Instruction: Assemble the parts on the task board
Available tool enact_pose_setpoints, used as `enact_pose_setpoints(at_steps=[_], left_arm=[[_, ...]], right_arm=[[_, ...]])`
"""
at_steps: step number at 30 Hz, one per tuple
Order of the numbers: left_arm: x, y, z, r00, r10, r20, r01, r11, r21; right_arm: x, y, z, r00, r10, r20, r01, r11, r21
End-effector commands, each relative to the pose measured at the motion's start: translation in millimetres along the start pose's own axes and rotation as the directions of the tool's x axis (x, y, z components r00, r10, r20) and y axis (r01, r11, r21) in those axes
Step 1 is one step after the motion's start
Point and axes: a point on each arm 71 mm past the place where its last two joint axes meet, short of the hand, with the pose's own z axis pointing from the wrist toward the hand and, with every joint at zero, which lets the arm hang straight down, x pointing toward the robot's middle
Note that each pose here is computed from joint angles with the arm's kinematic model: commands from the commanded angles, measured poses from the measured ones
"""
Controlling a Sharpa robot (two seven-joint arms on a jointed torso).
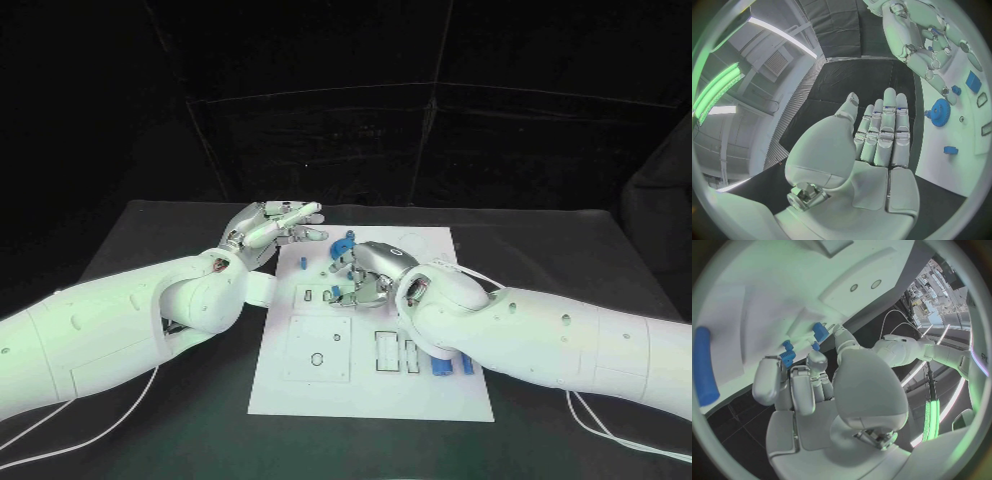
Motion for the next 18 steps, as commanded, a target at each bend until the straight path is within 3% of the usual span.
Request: enact_pose_setpoints(at_steps=[1,5,10,15,16,18], left_arm=[[2.3,-2.8,-0.3,0.998,0.048,-0.050,-0.047,0.999,0.024],[1.8,-1.5,-1.0,0.990,0.122,-0.078,-0.121,0.993,0.008],[-2.5,3.0,-2.4,0.959,0.258,-0.115,-0.266,0.962,-0.060],[-3.4,8.7,-2.8,0.891,0.394,-0.224,-0.436,0.880,-0.189],[-3.4,8.9,-2.7,0.888,0.399,-0.229,-0.444,0.875,-0.195],[-3.2,10.9,-1.7,0.849,0.451,-0.274,-0.516,0.819,-0.250]], right_arm=[[-14.2,5,-11.7,0.990,0.079,0.115,-0.064,0.990,-0.129],[-28.8,-1,-26.1,0.979,0.176,0.102,-0.153,0.967,-0.201],[-60.3,-27,-39.0,0.938,0.340,0.073,-0.324,0.931,-0.166],[-101.4,-59,-53.5,0.911,0.400,0.099,-0.390,0.915,-0.105],[-102.7,-60,-54.1,0.910,0.401,0.100,-0.392,0.914,-0.103],[-113.3,-69,-59.7,0.905,0.410,0.117,-0.402,0.912,-0.083]])
